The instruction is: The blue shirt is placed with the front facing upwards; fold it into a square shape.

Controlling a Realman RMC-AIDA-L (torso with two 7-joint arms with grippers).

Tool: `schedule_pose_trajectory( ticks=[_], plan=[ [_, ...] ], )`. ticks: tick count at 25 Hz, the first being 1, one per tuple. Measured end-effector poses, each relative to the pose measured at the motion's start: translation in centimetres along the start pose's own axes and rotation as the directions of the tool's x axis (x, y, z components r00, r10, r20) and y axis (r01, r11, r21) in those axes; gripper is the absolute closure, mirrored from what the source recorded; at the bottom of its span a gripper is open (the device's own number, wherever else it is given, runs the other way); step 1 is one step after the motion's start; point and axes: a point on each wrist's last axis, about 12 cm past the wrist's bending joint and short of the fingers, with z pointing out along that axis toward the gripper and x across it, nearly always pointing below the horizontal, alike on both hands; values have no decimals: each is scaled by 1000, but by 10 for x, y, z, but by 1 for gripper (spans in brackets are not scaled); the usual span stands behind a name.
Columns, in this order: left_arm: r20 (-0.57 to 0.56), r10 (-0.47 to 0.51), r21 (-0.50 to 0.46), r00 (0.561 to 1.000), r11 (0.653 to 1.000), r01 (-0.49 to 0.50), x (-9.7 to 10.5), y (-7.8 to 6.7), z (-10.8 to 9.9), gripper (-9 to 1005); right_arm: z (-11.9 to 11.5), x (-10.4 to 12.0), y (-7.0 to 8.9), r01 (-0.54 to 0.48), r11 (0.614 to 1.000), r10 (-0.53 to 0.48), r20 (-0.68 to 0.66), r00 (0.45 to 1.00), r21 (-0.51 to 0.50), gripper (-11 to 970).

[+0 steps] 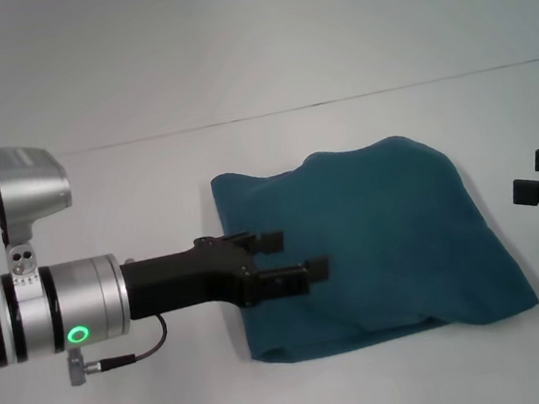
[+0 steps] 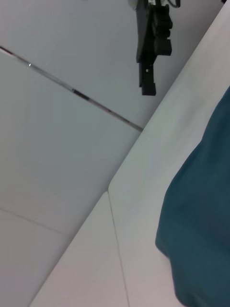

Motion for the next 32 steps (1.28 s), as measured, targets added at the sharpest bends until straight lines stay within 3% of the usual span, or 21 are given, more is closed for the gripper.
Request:
schedule_pose_trajectory(
  ticks=[9,19,32],
  plan=[
    [-4,-7,18,1000,1000,7,4,-2,3,108,-3,0,2,15,1000,-15,-14,1000,-24,14],
    [-82,124,102,989,988,-115,11,-13,18,108,3,1,11,41,992,-54,-110,992,-120,14],
    [-102,148,140,984,981,-133,13,-17,21,108,6,5,16,37,988,-57,-136,989,-147,14]
  ],
)
